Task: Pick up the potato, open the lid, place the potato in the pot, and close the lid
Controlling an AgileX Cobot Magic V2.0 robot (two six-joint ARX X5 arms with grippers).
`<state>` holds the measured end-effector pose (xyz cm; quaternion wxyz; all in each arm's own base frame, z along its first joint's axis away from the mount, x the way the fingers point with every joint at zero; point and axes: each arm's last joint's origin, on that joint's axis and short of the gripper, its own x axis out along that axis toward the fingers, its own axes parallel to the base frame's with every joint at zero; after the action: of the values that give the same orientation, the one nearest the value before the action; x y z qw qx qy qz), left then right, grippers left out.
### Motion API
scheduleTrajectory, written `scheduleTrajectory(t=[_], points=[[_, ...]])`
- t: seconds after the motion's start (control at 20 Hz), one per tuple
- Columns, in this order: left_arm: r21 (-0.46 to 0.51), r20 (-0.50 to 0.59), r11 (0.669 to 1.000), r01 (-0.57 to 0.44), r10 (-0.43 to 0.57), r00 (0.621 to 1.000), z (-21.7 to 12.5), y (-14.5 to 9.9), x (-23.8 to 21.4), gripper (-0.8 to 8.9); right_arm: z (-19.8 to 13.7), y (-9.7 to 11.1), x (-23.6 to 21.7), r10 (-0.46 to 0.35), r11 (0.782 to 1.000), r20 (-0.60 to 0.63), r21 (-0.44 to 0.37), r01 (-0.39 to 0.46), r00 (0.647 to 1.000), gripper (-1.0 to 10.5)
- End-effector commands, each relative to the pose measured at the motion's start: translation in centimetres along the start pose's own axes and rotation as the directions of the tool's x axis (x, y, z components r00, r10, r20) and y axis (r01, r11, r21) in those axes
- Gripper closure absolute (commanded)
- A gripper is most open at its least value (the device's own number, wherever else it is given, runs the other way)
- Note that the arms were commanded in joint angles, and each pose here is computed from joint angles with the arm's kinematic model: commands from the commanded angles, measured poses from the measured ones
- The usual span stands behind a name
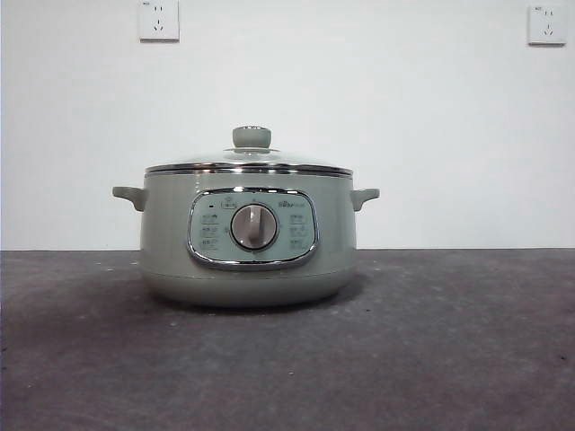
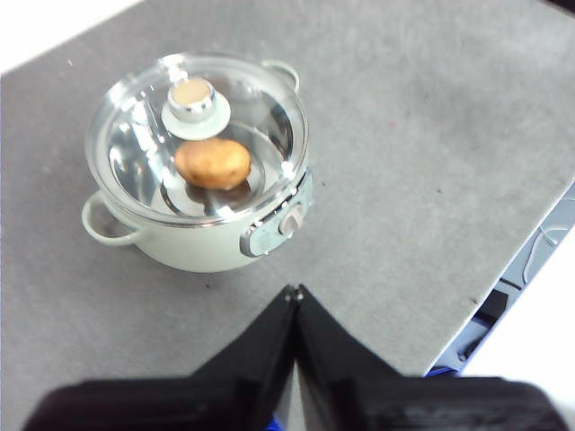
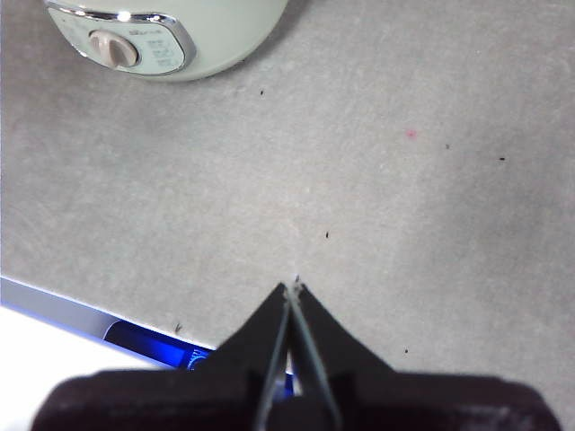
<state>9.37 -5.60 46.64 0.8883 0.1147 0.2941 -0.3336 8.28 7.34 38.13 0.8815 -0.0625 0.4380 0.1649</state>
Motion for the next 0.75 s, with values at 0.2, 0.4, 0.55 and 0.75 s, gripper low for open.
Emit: scheduleTrajectory(t=[0.2,0.4,0.55,0.75], points=[[-0.01,-0.03,1.0,0.009,-0.009,1.0,0.3,0.2,1.1,8.17,-0.3,-0.2,0.2,-0.046,0.999,-0.017,-0.009,0.046,0.999,9.6],[-0.023,-0.099,1.0,0.018,-0.02,0.995,1.1,0.8,3.6,8.17,-0.3,-0.2,0.2,-0.072,0.997,-0.007,0.017,0.072,0.997,9.6],[-0.04,-0.158,0.999,0.017,-0.023,0.987,1.7,1.4,5.7,8.17,-0.3,-0.2,0.2,-0.064,0.998,-0.01,0.013,0.064,0.998,9.6],[-0.062,-0.182,0.998,-0.001,-0.01,0.983,1.8,2.1,6.5,8.17,-0.2,-0.2,0.3,-0.068,0.998,-0.009,0.014,0.068,0.998,9.6]])
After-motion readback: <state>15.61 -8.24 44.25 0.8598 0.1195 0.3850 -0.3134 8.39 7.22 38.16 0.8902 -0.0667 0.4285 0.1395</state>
